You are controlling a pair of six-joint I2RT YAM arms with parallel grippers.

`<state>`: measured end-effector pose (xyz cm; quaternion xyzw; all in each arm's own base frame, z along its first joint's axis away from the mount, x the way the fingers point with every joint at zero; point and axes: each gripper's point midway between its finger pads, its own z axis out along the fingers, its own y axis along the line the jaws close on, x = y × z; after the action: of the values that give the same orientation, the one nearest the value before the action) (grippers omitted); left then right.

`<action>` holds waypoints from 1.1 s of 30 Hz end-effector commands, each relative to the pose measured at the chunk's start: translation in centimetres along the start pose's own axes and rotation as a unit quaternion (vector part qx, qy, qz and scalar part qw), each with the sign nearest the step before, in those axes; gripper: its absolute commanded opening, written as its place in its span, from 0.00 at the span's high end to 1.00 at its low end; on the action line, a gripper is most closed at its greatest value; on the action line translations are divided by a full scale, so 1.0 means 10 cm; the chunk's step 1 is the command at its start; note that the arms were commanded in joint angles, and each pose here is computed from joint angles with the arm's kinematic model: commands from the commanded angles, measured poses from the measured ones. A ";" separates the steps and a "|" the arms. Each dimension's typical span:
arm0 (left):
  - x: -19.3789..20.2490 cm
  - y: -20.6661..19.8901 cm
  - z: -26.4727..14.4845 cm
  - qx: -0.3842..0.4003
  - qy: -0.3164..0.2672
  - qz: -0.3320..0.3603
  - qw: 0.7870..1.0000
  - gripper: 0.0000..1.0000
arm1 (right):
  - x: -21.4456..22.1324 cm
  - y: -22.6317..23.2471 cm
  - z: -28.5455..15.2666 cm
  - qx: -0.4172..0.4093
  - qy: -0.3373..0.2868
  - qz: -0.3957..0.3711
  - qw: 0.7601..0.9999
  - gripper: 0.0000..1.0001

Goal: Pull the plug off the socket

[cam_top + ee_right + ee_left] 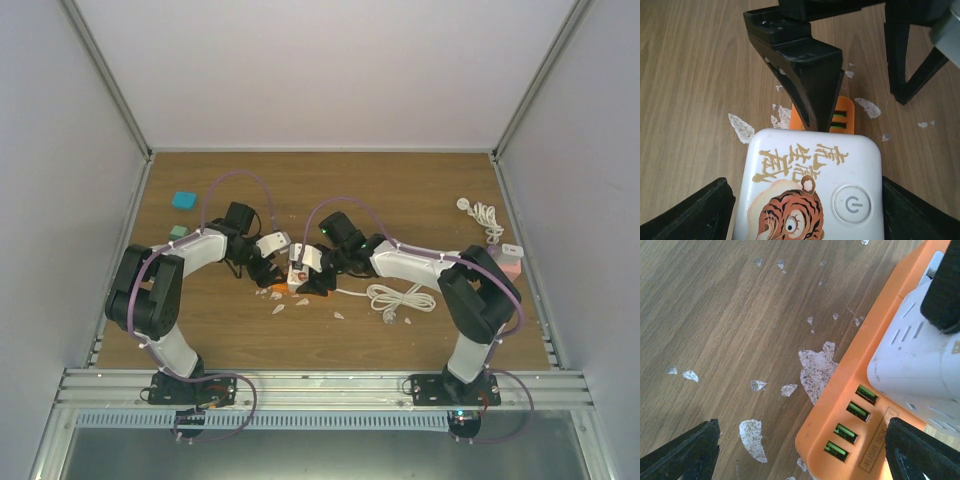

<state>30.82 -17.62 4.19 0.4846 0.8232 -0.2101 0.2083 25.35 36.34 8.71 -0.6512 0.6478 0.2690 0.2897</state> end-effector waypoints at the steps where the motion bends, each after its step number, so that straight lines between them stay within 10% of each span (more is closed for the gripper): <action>1: 0.22 0.05 0.13 -0.018 0.039 -0.008 0.999 0.11 | -0.09 -0.01 0.05 0.003 -0.003 -0.020 1.000 0.26; 33: 0.37 0.04 0.22 -0.018 0.071 -0.024 0.997 0.14 | -0.57 -0.04 -0.31 0.023 -0.057 -0.032 0.998 0.54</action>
<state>30.84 -17.94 3.99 0.4692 0.8307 -0.2170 0.2067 25.83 36.44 9.00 -0.6483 0.6577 0.2536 0.2878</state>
